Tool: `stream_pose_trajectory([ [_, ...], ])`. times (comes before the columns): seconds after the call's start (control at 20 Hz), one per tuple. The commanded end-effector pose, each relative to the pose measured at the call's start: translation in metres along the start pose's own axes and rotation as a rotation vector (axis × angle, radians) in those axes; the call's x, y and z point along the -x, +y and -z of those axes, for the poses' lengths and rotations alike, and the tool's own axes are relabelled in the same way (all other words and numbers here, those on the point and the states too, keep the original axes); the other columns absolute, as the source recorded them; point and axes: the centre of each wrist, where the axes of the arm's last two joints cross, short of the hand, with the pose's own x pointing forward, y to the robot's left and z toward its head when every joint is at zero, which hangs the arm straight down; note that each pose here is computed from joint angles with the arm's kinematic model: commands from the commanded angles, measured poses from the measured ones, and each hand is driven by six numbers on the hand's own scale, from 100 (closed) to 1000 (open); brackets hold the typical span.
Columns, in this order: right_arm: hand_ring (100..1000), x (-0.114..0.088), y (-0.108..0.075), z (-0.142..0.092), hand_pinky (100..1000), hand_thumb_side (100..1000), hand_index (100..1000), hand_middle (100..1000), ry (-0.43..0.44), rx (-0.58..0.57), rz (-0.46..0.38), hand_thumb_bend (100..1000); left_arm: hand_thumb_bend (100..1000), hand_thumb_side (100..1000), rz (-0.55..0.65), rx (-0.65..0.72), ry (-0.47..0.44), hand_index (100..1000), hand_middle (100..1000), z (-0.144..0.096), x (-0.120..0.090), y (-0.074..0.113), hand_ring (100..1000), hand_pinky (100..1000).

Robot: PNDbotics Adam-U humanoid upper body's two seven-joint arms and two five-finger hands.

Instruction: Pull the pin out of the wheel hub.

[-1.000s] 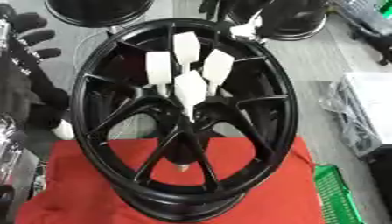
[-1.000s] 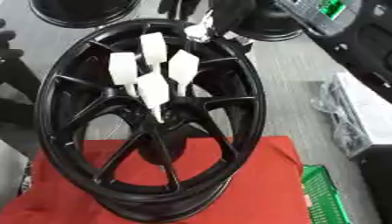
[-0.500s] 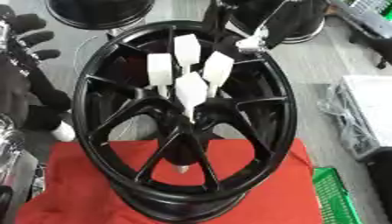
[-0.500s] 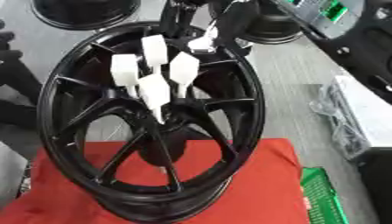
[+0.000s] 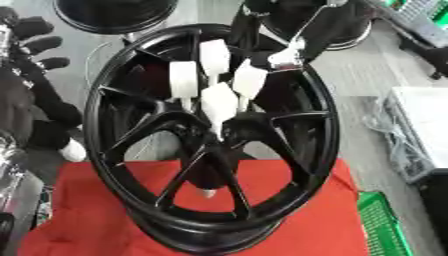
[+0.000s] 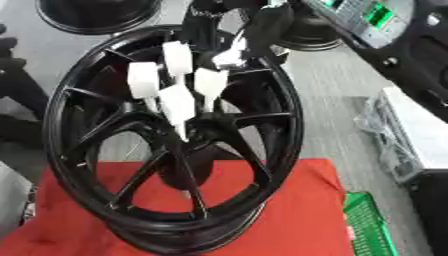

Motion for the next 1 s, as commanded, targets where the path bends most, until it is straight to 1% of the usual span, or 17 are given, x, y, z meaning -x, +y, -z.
stream_pose_trajectory([
  [0.05, 674, -0.003, -0.008, -0.01, 799, 452, 796, 644, 0.017, 0.004, -0.041, 228, 164, 742, 0.014, 0.01, -0.022, 720, 701, 0.002, -0.007, 0.001, 757, 678],
  [0.35, 684, -0.002, -0.008, -0.01, 800, 463, 800, 657, 0.012, -0.006, -0.054, 229, 164, 742, 0.014, 0.011, -0.021, 720, 702, 0.002, -0.007, 0.001, 758, 678],
  [0.55, 682, -0.006, -0.004, -0.003, 798, 458, 806, 653, -0.006, -0.016, -0.047, 232, 165, 740, 0.017, 0.01, -0.015, 720, 702, 0.001, -0.005, 0.002, 759, 678],
  [0.65, 677, -0.005, -0.003, -0.002, 794, 472, 809, 648, 0.004, -0.014, -0.04, 231, 165, 736, 0.017, 0.009, -0.014, 720, 703, 0.001, -0.005, 0.002, 759, 678],
  [0.7, 660, -0.005, -0.002, -0.001, 793, 471, 812, 633, 0.013, -0.008, -0.041, 217, 165, 734, 0.016, 0.009, -0.016, 720, 703, 0.001, -0.005, 0.002, 760, 678],
  [0.9, 658, -0.004, 0.001, 0.002, 789, 474, 814, 631, 0.034, 0.015, -0.041, 209, 164, 733, 0.014, 0.01, -0.014, 720, 703, 0.001, -0.004, 0.001, 760, 678],
  [1.0, 653, -0.004, 0.003, 0.005, 783, 451, 816, 627, 0.044, 0.023, -0.039, 200, 165, 734, 0.015, 0.01, -0.01, 720, 703, 0.001, -0.003, 0.001, 760, 677],
])
